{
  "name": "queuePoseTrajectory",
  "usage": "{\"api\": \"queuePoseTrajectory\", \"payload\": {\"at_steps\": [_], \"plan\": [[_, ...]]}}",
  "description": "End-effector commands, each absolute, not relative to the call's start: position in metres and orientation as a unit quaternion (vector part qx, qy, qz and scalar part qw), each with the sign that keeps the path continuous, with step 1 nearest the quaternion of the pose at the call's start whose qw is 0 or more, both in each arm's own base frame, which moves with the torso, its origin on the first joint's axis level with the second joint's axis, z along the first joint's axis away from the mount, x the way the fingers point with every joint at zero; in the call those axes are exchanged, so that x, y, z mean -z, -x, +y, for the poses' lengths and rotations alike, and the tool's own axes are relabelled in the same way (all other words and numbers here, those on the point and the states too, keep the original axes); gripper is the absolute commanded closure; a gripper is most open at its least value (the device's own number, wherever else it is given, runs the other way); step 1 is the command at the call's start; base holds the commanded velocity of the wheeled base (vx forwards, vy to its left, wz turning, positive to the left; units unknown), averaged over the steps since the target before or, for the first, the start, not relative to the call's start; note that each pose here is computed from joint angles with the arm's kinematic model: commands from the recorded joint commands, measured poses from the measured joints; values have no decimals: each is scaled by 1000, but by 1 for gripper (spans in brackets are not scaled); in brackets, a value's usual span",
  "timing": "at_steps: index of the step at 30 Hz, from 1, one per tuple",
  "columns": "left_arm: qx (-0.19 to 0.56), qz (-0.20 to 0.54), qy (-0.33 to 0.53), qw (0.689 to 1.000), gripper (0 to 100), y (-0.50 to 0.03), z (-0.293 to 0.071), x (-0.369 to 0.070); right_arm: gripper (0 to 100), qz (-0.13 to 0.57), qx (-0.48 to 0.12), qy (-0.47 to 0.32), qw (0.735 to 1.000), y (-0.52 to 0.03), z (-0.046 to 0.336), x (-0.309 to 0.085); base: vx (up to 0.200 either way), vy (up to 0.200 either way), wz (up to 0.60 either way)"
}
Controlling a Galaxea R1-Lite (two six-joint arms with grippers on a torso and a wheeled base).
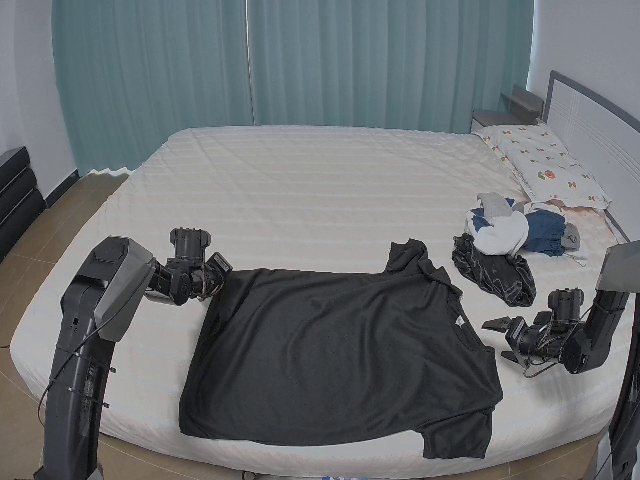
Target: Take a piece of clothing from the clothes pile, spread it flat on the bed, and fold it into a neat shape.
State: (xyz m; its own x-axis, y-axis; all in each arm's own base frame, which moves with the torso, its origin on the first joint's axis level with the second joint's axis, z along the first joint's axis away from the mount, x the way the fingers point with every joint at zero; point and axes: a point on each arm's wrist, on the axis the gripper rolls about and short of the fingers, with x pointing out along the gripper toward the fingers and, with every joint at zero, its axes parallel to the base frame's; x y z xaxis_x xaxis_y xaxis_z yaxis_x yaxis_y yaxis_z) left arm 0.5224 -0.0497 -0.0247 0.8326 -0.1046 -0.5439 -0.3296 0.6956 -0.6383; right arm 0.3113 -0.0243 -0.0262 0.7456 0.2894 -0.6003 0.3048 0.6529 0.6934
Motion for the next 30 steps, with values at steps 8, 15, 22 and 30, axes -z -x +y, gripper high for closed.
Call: {"api": "queuePoseTrajectory", "payload": {"at_steps": [8, 15, 22, 30], "plan": [[-92, 217, 420, 876, 100, -542, -16, 9, 0, 357, 5, -416, 836, -311, -24, 27, 0, 0, 0], [-96, 216, 420, 876, 100, -543, -12, 12, 0, 358, 4, -416, 836, -311, -24, 27, 0, 0, 0], [-99, 210, 422, 876, 100, -544, -6, 10, 0, 358, 4, -416, 836, -311, -24, 27, 0, 0, 0], [-107, 209, 423, 875, 100, -546, 1, 12, 0, 358, 4, -416, 836, -311, -24, 27, 0, 0, 0]]}}
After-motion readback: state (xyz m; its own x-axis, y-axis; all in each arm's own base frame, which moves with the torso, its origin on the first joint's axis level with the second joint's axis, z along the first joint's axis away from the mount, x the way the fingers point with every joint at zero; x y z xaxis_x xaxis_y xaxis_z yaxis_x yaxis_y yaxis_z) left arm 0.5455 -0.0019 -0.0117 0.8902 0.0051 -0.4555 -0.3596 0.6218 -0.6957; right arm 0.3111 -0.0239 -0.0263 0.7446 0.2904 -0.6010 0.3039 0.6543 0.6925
